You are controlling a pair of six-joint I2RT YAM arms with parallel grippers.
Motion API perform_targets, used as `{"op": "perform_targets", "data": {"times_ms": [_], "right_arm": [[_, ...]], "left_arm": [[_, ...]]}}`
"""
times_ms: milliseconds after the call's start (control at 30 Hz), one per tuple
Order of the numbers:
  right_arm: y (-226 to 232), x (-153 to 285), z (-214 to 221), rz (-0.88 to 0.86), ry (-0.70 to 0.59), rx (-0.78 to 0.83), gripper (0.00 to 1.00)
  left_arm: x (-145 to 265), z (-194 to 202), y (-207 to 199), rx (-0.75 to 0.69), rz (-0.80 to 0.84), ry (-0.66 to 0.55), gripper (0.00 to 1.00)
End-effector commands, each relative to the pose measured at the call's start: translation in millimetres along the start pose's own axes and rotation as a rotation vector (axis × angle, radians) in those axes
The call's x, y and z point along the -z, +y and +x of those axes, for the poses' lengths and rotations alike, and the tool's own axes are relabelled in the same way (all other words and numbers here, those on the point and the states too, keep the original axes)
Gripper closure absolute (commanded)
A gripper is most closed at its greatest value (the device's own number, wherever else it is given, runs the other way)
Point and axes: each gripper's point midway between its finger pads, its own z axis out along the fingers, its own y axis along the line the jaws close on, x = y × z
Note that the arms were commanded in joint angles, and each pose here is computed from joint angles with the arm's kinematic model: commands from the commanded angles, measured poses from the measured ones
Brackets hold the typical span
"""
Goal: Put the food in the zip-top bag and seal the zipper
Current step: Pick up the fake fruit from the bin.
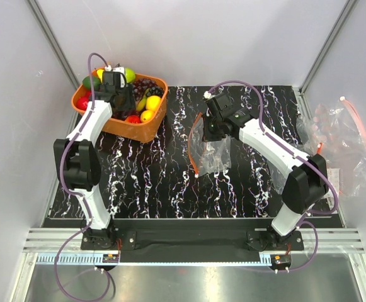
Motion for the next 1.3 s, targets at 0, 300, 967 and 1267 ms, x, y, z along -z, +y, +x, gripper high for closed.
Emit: {"op": "perform_targets", "data": {"times_ms": [0,300,967,1267], "right_arm": [[5,4,-13,-0.025,-0.040,-0.007,1.00],[5,7,-14,-0.026,-0.046,-0.004,1.00],[7,17,-16,-0.041,-0.059,-0.007,1.00],[8,18,-17,-0.045,-0.064,-0.011,1.00]], "left_arm": [[0,-25,-6,0.023,0.075,-0.069,0.44],[-14,-26,-7,0.047,0.116,-0.067,0.53],[-41,-30,5,0.092,0.091,-0.088,1.00],[7,-43,-3,0.070,0.134,-0.155,1.00]]}}
